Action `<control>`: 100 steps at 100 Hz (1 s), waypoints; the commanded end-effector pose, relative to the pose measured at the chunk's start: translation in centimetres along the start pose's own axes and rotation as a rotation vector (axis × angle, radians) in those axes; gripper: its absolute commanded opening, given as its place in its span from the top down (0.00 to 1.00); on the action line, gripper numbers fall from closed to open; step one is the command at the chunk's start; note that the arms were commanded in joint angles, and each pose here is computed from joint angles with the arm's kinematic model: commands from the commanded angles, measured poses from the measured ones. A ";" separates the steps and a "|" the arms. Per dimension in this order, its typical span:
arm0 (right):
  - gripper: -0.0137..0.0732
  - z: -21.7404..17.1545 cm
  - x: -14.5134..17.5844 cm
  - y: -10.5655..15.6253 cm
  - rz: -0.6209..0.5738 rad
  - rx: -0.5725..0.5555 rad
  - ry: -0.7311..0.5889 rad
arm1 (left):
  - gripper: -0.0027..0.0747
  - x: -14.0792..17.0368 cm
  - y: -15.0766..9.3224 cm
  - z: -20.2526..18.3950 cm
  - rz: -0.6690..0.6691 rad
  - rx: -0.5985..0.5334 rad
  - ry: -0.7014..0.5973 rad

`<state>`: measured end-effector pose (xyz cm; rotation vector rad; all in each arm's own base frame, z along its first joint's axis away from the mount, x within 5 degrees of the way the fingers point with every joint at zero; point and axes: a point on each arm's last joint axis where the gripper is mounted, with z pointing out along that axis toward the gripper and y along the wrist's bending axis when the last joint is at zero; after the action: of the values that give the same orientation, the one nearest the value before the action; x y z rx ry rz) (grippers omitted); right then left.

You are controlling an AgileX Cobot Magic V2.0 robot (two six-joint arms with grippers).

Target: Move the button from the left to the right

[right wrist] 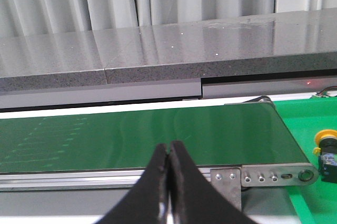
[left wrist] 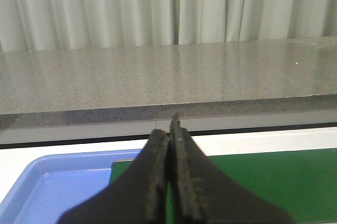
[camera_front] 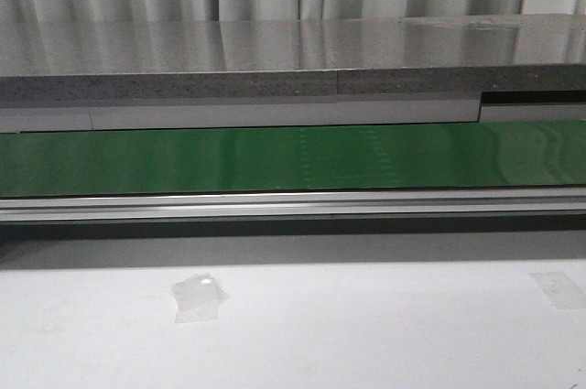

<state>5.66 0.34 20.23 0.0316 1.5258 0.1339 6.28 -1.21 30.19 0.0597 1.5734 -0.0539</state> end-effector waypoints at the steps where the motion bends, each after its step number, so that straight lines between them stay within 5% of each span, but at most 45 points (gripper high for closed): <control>1: 0.96 -0.2 -1.3 0.2 -0.016 -0.023 -0.103 | 0.99 -1.2 0.2 -0.1 -0.024 -0.026 -0.060; 39: 0.96 -0.2 -1.3 0.2 -0.016 -0.023 -0.103 | 0.99 -1.4 0.5 -0.1 -0.020 -0.054 -0.084; 79: 0.96 -0.2 -1.3 0.2 -0.016 -0.023 -0.103 | 0.99 -0.1 1.1 -0.1 -0.029 -0.074 0.037; 100: 0.96 -0.2 -1.3 0.2 -0.016 -0.023 -0.103 | 0.99 2.0 1.1 -0.3 -0.024 -0.063 -0.087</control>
<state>5.66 0.34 20.23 0.0317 1.5266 0.1337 6.24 -0.03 27.45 -0.0001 1.6423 -0.0008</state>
